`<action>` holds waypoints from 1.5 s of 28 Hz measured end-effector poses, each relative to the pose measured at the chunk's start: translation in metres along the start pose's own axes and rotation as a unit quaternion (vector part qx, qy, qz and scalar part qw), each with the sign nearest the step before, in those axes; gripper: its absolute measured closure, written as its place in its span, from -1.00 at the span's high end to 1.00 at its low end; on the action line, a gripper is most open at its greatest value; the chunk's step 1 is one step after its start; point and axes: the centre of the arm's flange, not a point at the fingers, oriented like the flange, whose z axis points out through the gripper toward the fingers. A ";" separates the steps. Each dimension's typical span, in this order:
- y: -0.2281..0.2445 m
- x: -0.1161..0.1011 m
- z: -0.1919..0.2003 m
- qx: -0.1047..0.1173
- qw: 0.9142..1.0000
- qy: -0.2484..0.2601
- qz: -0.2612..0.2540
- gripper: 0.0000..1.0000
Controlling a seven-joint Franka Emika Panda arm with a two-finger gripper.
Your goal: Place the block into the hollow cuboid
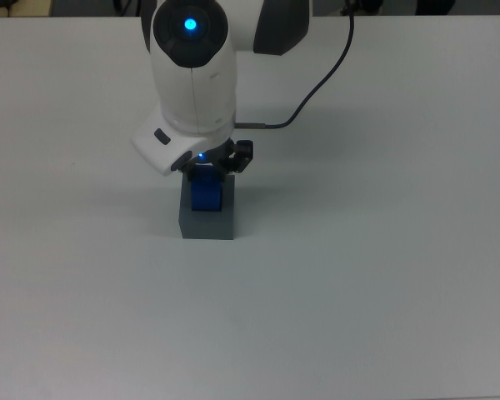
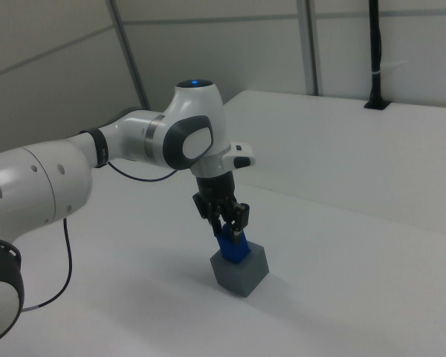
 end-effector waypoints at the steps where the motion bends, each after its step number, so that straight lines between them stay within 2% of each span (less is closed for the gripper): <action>1: 0.001 0.000 0.000 0.000 1.000 0.000 0.000 0.02; 4: 0.001 0.001 0.003 -0.001 1.000 -0.002 -0.001 0.05; 7: 0.001 0.001 0.005 -0.001 1.000 -0.004 -0.001 0.22; 8: 0.001 0.001 0.005 -0.002 1.000 -0.004 -0.001 0.29; 9: 0.001 0.001 0.006 -0.002 1.000 -0.004 -0.001 0.47; 10: 0.001 0.001 0.006 -0.002 1.000 -0.004 -0.001 0.47; 11: 0.001 0.001 0.006 -0.002 1.000 -0.004 -0.001 0.61; 15: 0.001 0.002 0.000 -0.001 1.000 0.001 -0.002 0.92; 20: 0.000 -0.006 -0.032 0.002 1.000 0.023 -0.003 1.00; 26: 0.004 -0.046 -0.096 0.010 0.999 0.047 -0.003 1.00; 32: 0.019 -0.115 -0.149 0.021 0.998 0.052 0.001 1.00; 38: 0.038 -0.168 -0.173 0.030 0.998 0.063 0.012 1.00; 42: 0.040 -0.184 -0.175 0.032 0.997 0.063 0.012 1.00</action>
